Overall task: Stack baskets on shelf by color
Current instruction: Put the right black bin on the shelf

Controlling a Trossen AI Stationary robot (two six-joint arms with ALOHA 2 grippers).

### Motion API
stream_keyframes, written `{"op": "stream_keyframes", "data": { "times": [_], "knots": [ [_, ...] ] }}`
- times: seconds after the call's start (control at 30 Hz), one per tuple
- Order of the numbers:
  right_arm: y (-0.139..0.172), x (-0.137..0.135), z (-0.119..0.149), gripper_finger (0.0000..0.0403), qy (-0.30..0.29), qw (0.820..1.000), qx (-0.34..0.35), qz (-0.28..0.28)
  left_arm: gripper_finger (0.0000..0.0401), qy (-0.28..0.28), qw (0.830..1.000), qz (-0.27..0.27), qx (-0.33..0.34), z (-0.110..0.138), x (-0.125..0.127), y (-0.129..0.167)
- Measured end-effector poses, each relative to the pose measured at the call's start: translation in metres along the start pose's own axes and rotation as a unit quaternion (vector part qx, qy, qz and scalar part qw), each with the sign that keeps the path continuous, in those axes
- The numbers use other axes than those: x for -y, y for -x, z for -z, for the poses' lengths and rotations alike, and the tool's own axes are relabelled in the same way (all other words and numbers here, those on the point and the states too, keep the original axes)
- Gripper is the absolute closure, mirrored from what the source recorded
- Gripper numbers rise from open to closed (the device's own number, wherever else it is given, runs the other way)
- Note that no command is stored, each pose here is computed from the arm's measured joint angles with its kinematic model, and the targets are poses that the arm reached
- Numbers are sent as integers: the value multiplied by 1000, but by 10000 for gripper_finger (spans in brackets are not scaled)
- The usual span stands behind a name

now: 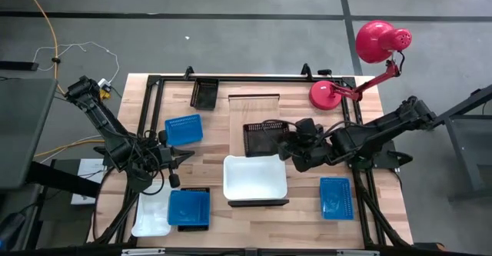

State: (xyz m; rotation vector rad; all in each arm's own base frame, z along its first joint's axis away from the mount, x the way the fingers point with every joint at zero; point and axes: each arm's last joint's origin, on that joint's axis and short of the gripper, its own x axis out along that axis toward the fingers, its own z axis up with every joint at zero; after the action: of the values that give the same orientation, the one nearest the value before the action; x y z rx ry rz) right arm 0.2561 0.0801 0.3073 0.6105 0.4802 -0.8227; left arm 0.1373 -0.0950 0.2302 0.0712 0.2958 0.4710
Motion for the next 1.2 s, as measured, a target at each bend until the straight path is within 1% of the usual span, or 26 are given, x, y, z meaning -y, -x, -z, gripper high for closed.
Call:
{"op": "stream_keyframes", "data": {
  "times": [0.2,0.33,0.43,0.67,0.93,1.0,1.07,1.13,1.2],
  "knots": [
    [0,-3,-1,254,-2,1000,2,-13,401,0,1000,0,0,0,0,0],
    [0,-3,-1,237,22,1000,4,-12,401,0,1000,0,0,0,0,0],
    [1,-1,-2,234,60,998,9,-6,401,0,1000,0,0,0,0,0],
    [9,16,-7,234,118,991,33,46,401,-3,1000,-1,-1,0,0,0],
    [14,38,-6,234,205,971,3,121,400,-17,1000,5,-5,1,0,0],
    [15,42,-6,236,223,965,-4,136,400,-16,1000,16,-11,1,1,0],
    [15,46,-7,248,244,958,-11,152,400,1,1000,15,-11,1,1,0],
    [14,50,-8,272,251,954,-13,163,400,21,1000,2,-3,1,0,0],
    [9,58,-7,308,262,950,-14,172,400,32,999,-14,7,0,-1,0]
  ]
}}
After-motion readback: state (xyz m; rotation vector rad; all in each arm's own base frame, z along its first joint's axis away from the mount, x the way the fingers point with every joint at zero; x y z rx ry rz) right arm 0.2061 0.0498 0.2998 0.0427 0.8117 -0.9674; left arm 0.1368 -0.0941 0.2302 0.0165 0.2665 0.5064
